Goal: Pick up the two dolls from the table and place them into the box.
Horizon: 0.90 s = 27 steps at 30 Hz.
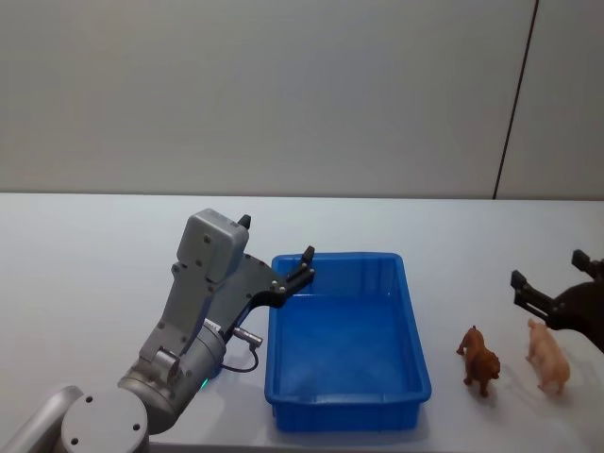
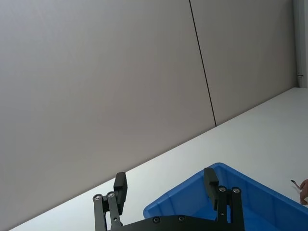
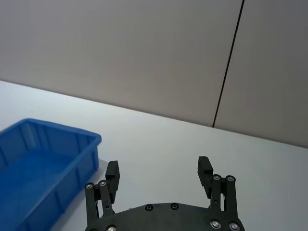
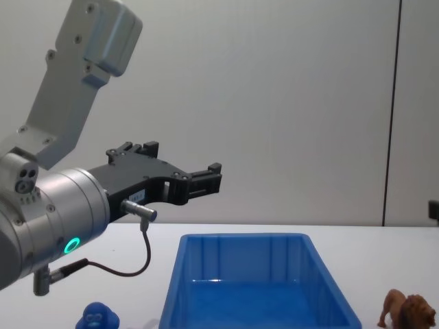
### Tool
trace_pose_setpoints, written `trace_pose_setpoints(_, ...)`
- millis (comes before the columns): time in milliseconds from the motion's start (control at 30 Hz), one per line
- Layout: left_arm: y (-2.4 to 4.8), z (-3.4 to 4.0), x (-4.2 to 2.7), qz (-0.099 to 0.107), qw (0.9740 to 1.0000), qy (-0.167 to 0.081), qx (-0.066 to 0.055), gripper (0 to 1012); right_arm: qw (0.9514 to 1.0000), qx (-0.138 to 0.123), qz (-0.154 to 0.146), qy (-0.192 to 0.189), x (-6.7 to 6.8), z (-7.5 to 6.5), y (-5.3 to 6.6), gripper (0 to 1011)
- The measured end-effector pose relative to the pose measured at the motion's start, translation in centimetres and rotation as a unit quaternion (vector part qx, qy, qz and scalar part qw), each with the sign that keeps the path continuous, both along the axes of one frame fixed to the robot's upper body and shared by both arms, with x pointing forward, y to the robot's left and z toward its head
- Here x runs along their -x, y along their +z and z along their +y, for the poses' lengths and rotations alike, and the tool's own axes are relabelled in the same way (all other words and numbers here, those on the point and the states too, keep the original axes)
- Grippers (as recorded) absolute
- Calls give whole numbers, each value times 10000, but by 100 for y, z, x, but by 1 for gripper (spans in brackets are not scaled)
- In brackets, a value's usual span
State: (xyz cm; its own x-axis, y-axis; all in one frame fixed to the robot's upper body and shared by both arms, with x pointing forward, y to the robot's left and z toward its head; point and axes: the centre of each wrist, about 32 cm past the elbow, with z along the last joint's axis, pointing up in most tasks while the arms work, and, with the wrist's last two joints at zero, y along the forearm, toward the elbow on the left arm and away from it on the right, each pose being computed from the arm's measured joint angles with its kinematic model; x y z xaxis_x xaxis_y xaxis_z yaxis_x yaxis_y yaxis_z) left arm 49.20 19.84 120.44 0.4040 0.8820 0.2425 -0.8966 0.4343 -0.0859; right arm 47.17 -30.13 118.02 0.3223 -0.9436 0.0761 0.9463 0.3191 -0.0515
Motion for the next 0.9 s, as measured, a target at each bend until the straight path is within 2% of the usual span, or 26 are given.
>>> trace_pose_setpoints(433, 0, 0, 0, 0, 10000, 0, 0, 1001, 9982, 346, 487, 36, 1, -244, -104, 1001)
trace_pose_setpoints(900, 0, 0, 0, 0, 10000, 0, 0, 1001, 9931, 580, 1008, 161, 82, -358, -208, 1001)
